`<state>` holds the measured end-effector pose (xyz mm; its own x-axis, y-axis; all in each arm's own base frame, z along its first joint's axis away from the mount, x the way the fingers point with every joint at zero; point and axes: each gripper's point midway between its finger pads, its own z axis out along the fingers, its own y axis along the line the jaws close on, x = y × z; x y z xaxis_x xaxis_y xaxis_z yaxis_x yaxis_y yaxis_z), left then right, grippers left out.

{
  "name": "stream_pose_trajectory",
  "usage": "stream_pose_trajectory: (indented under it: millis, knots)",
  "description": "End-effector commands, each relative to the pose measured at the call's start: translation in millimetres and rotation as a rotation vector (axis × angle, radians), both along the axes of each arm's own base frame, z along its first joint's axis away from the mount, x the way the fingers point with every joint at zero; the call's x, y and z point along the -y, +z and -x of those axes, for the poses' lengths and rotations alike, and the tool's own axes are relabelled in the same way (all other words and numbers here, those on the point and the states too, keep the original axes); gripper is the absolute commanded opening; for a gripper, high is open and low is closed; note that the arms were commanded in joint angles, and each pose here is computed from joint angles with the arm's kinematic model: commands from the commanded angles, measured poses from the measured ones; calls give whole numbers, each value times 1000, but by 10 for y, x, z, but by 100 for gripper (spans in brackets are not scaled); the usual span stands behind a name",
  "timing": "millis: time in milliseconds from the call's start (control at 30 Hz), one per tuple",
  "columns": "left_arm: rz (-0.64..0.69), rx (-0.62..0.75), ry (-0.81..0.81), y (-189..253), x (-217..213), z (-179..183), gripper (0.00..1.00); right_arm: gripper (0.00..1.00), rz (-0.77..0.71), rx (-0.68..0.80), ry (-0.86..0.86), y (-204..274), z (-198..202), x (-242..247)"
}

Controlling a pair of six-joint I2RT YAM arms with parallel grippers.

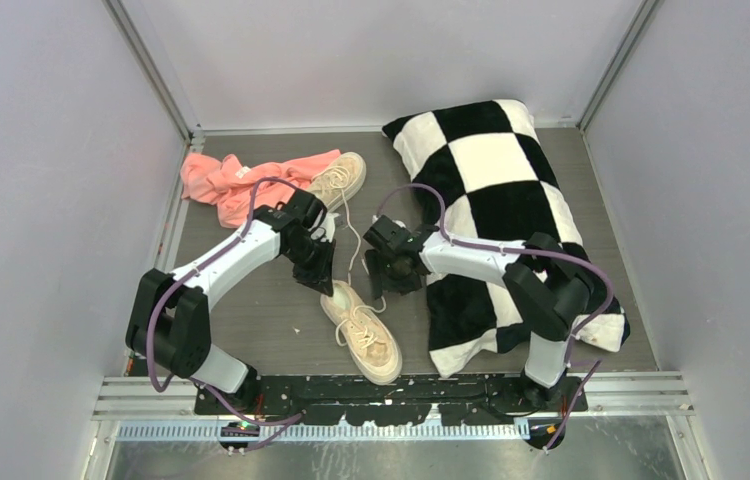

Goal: Tie the shoes
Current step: Place the shoe at the center of the board, then pick up the shoelace at the center of the board.

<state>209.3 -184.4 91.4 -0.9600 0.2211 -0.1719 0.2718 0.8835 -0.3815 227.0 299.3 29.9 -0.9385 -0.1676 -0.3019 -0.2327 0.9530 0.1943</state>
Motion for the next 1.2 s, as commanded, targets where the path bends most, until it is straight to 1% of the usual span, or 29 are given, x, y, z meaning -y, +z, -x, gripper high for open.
stream_pose_trajectory:
  millis: [0,67,233,300,400,467,500,633,733,867,933,1133,1167]
  knots:
    - [80,8,-29,141,138,-26,1,60,65,153,76,58,-398,-90]
    - [87,15,-29,159,149,-30,1,55,111,161,110,-17,-396,-114]
    - [76,16,-25,162,136,-40,0,54,218,153,165,-269,-314,-106]
    - [80,20,-21,162,143,-50,0,48,247,158,173,-332,-299,-102]
    - [91,18,-17,171,170,-69,1,25,267,178,161,-348,-335,-100]
    - [100,19,-19,198,187,-72,1,6,288,202,142,-321,-387,-65]
    - [101,21,-19,214,188,-74,0,1,297,215,131,-291,-412,-38]
    - [125,39,-26,321,231,-103,0,0,297,245,53,-167,-468,161]
    - [119,50,-52,387,332,-135,1,1,276,274,-47,-15,-483,395]
    - [208,42,-125,462,761,-149,1,1,250,321,-204,148,-483,737]
    - [213,48,-156,436,941,-198,0,1,237,342,-268,213,-473,878]
    - [233,8,-156,281,1244,-425,1,1,190,345,-387,263,-466,1126]
    - [235,0,-158,287,1271,-434,4,1,194,339,-401,245,-474,1180]
